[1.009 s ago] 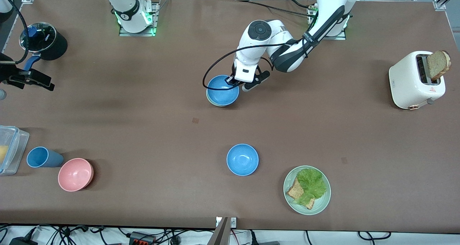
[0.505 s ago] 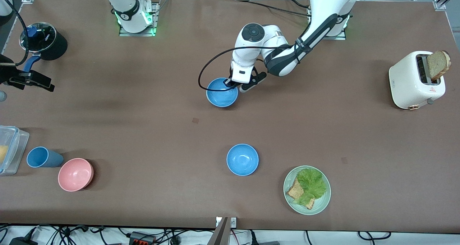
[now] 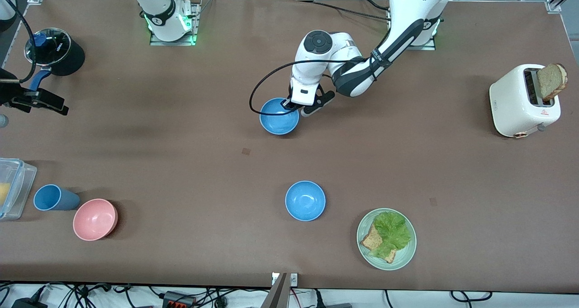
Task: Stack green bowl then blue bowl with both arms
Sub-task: 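Lower the blue bowl into the green bowl and open the left gripper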
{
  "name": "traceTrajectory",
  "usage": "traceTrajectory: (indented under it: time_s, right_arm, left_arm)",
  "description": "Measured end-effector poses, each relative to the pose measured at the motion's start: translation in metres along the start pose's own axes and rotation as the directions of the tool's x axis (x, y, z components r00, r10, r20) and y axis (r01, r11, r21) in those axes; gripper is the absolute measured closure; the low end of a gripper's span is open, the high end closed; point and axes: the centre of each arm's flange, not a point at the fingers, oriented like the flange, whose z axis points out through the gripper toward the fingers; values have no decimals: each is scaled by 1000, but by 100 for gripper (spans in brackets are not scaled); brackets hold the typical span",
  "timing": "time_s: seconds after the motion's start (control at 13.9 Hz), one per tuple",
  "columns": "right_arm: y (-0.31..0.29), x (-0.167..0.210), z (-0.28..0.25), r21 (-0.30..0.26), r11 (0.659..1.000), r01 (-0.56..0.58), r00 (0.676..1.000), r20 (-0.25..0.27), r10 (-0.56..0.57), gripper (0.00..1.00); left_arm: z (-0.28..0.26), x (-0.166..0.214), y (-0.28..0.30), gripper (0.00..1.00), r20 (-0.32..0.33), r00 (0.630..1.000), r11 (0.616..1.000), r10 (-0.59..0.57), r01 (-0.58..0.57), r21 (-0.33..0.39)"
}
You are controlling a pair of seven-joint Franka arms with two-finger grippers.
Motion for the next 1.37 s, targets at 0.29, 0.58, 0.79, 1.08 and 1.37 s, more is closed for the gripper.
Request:
traceTrajectory:
  time_s: [0.29,0.58,0.79,1.08,1.37]
  right_arm:
    - [0,0,0,0,1000,0,1000,0,0,0]
    - [0,0,0,0,1000,0,1000,0,0,0]
    - [0,0,0,0,1000,0,1000,0,0,0]
    - [0,0,0,0,1000,0,1000,0,0,0]
    - [0,0,0,0,1000,0,1000,-1,0,0]
  left_arm:
    - [3,-3,-1,95,5,1000,1000,2,-2,5]
    - [4,-3,-1,80,5,1000,1000,-4,4,6]
    - [2,-2,1,77,4,1000,1000,-8,8,2]
    - [-3,7,6,74,0,1000,1000,-25,25,-12]
    - [-12,25,10,74,-16,999,999,-52,52,-14]
